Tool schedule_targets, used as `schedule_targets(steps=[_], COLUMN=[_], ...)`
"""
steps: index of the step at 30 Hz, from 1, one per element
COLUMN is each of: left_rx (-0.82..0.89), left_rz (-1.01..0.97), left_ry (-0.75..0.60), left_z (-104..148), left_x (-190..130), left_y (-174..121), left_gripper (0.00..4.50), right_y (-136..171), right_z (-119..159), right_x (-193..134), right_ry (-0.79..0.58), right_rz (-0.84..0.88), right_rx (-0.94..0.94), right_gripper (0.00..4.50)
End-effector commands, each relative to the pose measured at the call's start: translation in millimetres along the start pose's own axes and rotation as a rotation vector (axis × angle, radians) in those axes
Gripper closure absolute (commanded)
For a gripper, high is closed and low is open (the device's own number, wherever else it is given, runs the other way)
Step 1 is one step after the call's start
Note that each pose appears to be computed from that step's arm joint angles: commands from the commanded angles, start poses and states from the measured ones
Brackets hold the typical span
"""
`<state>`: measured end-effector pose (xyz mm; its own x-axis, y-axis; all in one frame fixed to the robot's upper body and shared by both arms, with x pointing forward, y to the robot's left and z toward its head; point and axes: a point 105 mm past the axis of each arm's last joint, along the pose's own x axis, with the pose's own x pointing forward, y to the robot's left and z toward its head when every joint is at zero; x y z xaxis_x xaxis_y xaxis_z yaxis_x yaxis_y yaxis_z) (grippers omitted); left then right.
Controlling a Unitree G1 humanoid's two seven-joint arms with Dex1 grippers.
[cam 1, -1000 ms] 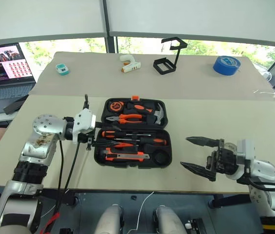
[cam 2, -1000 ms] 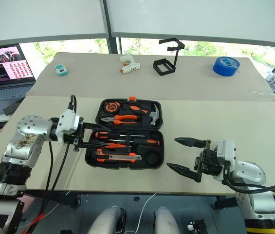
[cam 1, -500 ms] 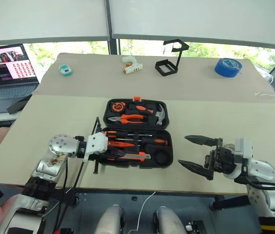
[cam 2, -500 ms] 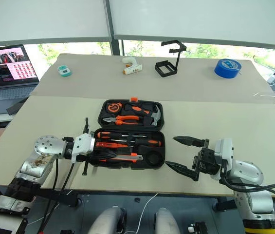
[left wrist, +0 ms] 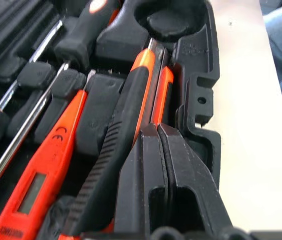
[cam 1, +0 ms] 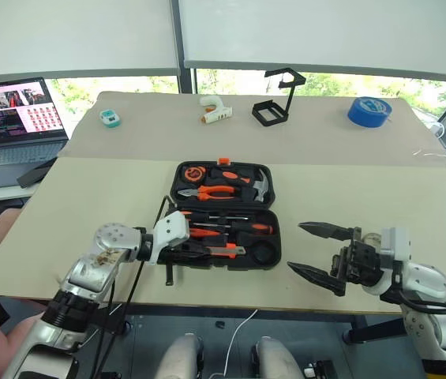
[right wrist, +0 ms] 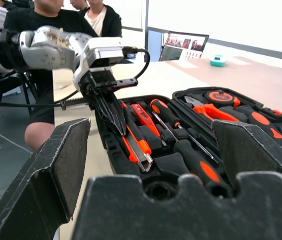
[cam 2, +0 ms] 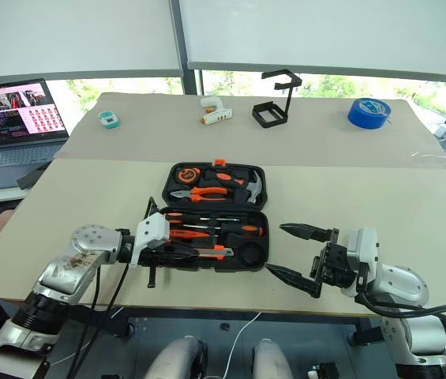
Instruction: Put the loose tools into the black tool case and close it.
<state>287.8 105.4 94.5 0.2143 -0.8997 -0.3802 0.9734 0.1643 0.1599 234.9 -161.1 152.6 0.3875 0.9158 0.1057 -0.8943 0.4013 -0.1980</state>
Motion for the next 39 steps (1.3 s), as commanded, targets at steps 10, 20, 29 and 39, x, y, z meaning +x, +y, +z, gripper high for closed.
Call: schedule_targets(steps=[10, 20, 29, 39], left_rx=[0.152, 0.157, 0.048, 0.077], left_rz=[0.058, -0.031, -0.079, 0.008], left_ry=[-0.110, -0.004, 0.206, 0.014], left_z=[24.1, -2.6, -51.0, -33.1], left_x=[-5.5, 6.7, 16.3, 15.3], left_y=[19.5, 6.7, -5.7, 0.6], left_gripper=[4.44, 4.44, 4.44, 4.44], right_y=[-2.3, -2.4, -3.8, -5.3], right_z=[10.3, 9.6, 8.9, 8.7], right_x=[3.9, 4.3, 5.1, 3.7], right_ry=[-0.027, -0.027, -0.030, -0.030], right_rz=[0.001, -0.005, -0.008, -0.024], right_rx=[-0.032, -0.032, -0.034, -0.039], right_gripper=[0.00, 0.00, 0.00, 0.00])
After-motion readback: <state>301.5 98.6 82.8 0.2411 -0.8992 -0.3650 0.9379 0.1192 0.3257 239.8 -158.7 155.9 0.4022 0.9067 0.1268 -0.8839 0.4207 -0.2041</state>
